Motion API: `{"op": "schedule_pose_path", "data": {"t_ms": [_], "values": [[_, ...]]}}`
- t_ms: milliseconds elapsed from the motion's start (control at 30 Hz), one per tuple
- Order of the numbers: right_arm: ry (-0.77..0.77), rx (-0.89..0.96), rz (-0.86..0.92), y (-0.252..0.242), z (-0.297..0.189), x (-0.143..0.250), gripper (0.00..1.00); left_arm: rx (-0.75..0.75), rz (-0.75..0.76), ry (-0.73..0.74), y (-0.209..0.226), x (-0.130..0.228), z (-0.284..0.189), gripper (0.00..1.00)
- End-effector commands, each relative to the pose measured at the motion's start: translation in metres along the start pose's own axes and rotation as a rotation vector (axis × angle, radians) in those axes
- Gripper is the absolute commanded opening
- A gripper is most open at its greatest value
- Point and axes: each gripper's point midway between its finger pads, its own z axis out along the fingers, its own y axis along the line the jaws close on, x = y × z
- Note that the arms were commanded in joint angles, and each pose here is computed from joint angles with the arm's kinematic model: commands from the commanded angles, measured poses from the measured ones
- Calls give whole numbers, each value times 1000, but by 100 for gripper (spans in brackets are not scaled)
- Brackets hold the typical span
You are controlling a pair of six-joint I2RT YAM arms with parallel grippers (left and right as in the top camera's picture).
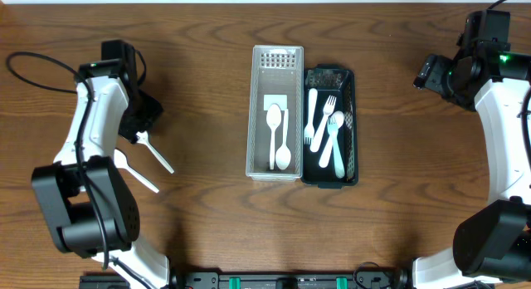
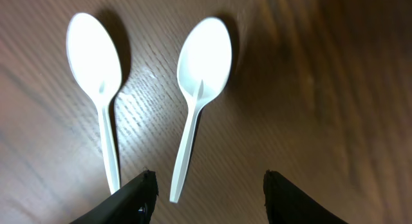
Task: Pack container
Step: 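Move the left gripper left and grasp a third white spoon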
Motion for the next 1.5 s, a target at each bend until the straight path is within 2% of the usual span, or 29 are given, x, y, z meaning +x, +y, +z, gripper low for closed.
{"op": "schedule_pose_path", "data": {"t_ms": [0,433,700,1467], "values": [[2,14,-8,-4,1,1,86,-23,41,34,5,8,16,56],[6,15,-9,-4,1,2,86,4,71,79,29,17,62,57],[6,15,-9,-4,1,2,86,28,173,55,24,13,64,57],[6,14,-9,-4,1,2,86,34,175,47,31,25,89,59]]}}
